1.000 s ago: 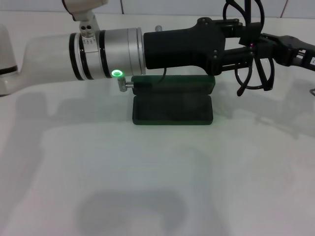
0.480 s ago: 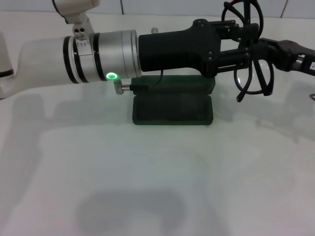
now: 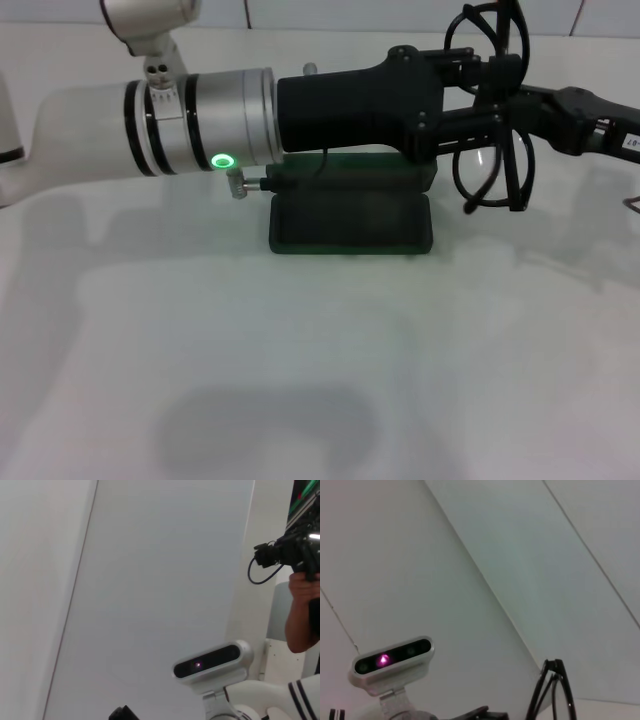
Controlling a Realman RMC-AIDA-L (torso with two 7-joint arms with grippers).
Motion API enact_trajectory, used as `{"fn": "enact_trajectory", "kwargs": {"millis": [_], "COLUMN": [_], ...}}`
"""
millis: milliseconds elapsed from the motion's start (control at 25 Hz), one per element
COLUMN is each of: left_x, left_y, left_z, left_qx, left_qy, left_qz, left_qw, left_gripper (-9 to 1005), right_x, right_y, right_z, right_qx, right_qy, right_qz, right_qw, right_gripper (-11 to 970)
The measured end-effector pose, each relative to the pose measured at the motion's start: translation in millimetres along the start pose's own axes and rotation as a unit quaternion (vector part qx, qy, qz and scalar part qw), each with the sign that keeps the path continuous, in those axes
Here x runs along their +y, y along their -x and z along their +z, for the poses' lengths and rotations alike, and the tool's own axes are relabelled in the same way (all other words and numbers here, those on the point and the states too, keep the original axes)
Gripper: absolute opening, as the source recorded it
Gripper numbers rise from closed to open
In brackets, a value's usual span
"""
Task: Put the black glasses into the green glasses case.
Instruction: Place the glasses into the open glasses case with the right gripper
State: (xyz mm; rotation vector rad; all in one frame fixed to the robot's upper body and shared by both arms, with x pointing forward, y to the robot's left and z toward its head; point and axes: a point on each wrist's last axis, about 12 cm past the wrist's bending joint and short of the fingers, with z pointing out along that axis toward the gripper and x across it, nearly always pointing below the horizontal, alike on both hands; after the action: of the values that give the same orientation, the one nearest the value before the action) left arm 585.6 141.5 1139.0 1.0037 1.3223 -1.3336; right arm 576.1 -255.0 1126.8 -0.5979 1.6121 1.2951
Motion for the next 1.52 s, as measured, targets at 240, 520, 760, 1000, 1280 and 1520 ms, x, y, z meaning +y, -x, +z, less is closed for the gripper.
{"fn": "enact_trajectory", "kwargs": {"millis": [240, 520, 760, 1000, 1280, 1520], "left_x": [-1.7, 0.2, 0.4, 2.3, 7.9, 2.7], "left_y": [0, 1, 0, 0, -7, -7], "left_z": [-4, 0, -1, -31, -108, -164], "left_qx": [-0.006, -0.003, -0.003, -0.056, -0.1, -0.131], "left_qy": [-0.002, 0.0, 0.003, 0.057, 0.221, 0.306], "left_qz": [-0.001, 0.003, 0.002, -0.001, 0.01, -0.004], "left_qw": [1.0, 1.0, 1.0, 0.997, 0.97, 0.943], "left_gripper": [513, 513, 513, 513, 512, 512], "right_x": [-2.6, 0.6, 1.3, 3.8, 19.0, 34.8], "right_y": [1, 0, -1, -7, -5, -11], "right_z": [-4, 0, -5, -11, 18, 62], "right_qx": [-0.001, 0.011, 0.013, 0.022, 0.163, 0.257], "right_qy": [-0.011, 0.005, 0.002, 0.0, 0.036, -0.004], "right_qz": [-0.002, -0.016, -0.027, -0.159, -0.392, -0.488], "right_qw": [1.0, 1.0, 1.0, 0.987, 0.905, 0.834], "right_gripper": [116, 119, 122, 124, 127, 129]}}
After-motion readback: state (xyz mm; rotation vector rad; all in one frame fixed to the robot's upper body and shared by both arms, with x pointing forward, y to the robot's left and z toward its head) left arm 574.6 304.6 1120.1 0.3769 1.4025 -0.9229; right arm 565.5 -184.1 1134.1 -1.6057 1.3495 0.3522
